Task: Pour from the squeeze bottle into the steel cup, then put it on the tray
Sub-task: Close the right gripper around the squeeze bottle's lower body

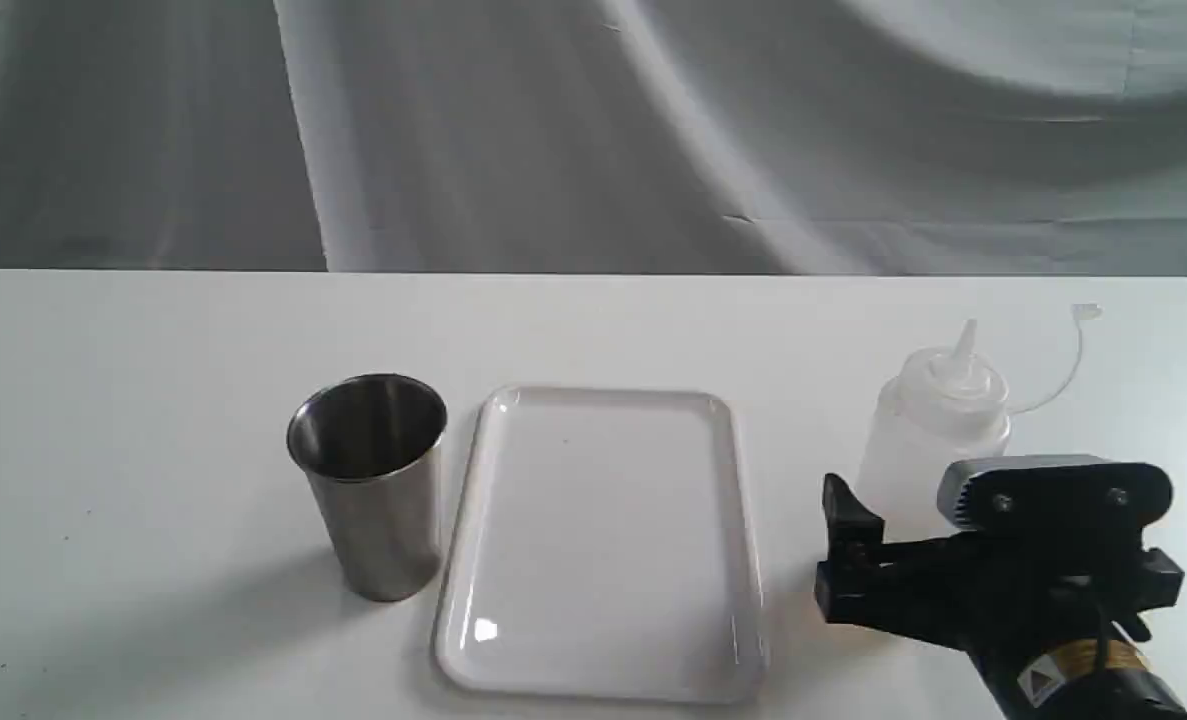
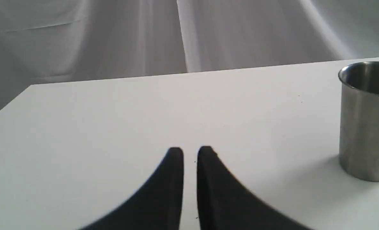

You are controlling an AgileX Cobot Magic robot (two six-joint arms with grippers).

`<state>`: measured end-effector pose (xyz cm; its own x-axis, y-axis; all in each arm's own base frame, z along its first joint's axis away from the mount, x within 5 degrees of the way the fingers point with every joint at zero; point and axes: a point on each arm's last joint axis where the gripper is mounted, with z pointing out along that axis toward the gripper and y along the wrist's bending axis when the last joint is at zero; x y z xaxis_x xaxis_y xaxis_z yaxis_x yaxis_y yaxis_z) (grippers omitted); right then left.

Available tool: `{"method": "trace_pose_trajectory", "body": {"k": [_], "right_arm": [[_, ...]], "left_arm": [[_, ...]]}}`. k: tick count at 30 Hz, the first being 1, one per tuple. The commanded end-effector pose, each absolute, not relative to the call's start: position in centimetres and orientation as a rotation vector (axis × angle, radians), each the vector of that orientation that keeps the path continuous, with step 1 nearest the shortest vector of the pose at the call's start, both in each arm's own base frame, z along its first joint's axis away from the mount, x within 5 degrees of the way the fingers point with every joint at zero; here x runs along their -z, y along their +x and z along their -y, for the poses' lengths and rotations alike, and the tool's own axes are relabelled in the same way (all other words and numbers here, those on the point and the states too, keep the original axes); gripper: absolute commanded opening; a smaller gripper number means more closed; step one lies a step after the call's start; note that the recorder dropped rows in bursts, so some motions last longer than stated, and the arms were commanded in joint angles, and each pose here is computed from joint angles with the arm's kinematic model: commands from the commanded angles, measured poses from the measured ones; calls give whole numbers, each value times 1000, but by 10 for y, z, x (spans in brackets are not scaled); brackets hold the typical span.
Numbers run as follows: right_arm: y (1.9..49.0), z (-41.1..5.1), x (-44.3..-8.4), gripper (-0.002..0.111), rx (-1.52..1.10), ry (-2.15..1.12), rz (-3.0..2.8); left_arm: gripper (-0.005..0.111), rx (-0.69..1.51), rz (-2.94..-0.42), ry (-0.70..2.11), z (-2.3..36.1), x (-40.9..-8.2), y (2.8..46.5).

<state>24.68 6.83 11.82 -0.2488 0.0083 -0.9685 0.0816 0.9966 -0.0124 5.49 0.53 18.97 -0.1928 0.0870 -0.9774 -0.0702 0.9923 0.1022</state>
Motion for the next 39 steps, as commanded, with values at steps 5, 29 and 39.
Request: {"method": "trace_pose_trajectory", "body": {"k": [5,29,39], "right_arm": [[249,-65,-90,105,138,54,-1884],[283,-58,-79,105,151,114,-1852],[284,-55,-64,105,142,53,-1898]], "left_arm": [[8,-141,-1751,15,-5,-189,55],[8,-141,-1751,15,-5,-189,55],[8,-141,-1751,15,-5,-189,55]]}}
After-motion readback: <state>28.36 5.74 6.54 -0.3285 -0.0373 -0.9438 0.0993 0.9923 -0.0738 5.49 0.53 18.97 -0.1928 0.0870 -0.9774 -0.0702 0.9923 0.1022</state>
